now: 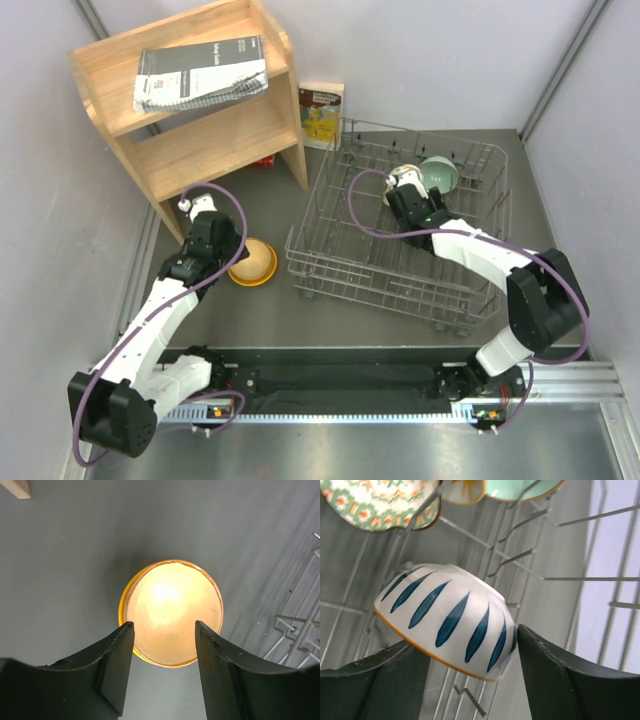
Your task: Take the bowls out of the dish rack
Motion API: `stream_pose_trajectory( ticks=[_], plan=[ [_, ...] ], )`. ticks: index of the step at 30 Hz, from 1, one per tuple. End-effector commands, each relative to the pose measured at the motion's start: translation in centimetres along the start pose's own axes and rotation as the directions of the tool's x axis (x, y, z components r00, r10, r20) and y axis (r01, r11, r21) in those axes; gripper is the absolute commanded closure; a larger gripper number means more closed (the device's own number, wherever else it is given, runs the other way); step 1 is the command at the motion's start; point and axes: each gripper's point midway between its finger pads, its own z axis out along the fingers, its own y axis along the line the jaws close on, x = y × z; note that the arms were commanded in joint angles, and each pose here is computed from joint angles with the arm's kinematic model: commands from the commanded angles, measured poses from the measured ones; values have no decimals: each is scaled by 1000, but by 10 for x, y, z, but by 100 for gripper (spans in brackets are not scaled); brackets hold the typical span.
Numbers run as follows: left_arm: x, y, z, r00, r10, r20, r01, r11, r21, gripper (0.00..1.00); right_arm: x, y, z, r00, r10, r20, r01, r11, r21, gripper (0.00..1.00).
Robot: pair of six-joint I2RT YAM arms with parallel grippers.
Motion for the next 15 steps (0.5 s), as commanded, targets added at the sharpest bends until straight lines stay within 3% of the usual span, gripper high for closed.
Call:
stream_pose_trajectory(
  ticks=[1, 7, 10, 11, 15],
  plan=[
    [-4, -12, 3, 1000, -25, 9, 24, 998, 55, 44, -43, -24, -5, 986, 69, 153, -90, 987, 132, 36],
    [-1, -18, 5, 1000, -23, -13, 24, 997, 76, 44, -42, -24, -2, 989, 36, 146, -58, 988, 144, 54],
    [-1, -18, 5, 1000, -24, -13, 25, 996, 80, 44, -43, -25, -5, 987, 44, 154, -65, 988, 138, 75],
    [-1, -19, 5, 1000, -24, -12, 25, 996, 81, 45, -43, -25, -5, 987, 43, 154, -65, 988, 141, 92],
    [-1, -20, 5, 1000, -23, -15, 24, 996, 88, 44, -43, -27, -7, 987, 38, 154, -60, 988, 144, 95]
  ],
)
